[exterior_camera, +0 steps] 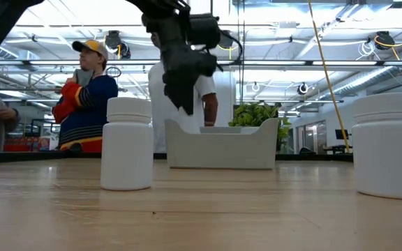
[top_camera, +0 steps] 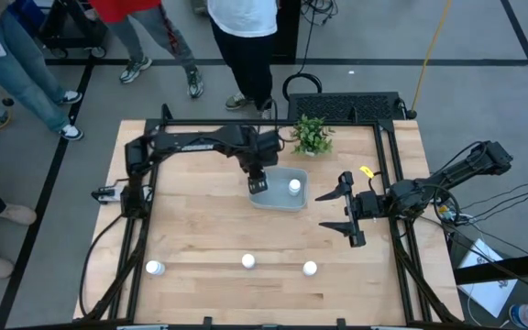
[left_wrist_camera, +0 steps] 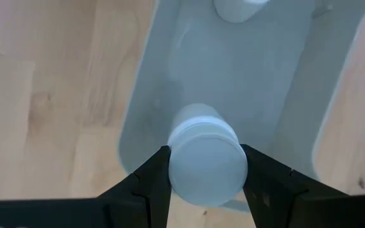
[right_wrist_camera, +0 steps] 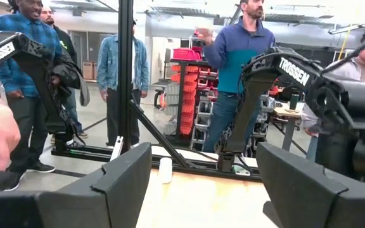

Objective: Pick and place pill bottles into a basket
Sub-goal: Put the white medicine bottle into the gray bin

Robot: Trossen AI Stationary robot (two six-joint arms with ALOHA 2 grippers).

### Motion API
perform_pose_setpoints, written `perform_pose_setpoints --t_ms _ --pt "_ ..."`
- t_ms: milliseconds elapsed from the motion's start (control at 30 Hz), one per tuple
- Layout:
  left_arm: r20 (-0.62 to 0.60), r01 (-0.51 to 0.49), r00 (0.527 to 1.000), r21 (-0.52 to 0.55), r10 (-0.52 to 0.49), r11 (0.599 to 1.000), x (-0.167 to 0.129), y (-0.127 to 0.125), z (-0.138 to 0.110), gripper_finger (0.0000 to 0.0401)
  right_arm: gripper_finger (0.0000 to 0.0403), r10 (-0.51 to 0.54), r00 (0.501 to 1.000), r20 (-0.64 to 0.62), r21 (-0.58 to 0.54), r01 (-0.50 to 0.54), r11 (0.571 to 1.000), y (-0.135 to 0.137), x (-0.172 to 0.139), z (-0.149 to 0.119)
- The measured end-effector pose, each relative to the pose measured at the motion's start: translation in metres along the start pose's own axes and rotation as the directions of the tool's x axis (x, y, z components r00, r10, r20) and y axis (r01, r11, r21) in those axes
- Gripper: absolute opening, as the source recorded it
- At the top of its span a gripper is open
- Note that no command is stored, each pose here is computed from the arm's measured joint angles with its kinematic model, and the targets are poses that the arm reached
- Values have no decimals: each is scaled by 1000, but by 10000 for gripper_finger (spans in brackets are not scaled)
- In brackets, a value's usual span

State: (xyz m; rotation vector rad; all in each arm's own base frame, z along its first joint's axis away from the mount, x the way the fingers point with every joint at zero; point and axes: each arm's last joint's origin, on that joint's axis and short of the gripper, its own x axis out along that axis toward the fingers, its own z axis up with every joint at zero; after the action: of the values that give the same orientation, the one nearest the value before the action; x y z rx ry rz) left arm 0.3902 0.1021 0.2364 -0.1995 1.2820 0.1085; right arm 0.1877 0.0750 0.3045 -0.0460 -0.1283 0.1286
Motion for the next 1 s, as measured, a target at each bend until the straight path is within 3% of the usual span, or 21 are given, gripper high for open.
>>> perform_pose_setpoints --t_ms 433,1000 --pt "-32 -67 997 32 68 997 13 -1 1 166 279 0 1000 -3 17 0 1000 0 0 0" --pt "-90 -69 993 99 78 993 39 -8 1 166 279 2 1000 -19 13 -2 1000 0 0 -2"
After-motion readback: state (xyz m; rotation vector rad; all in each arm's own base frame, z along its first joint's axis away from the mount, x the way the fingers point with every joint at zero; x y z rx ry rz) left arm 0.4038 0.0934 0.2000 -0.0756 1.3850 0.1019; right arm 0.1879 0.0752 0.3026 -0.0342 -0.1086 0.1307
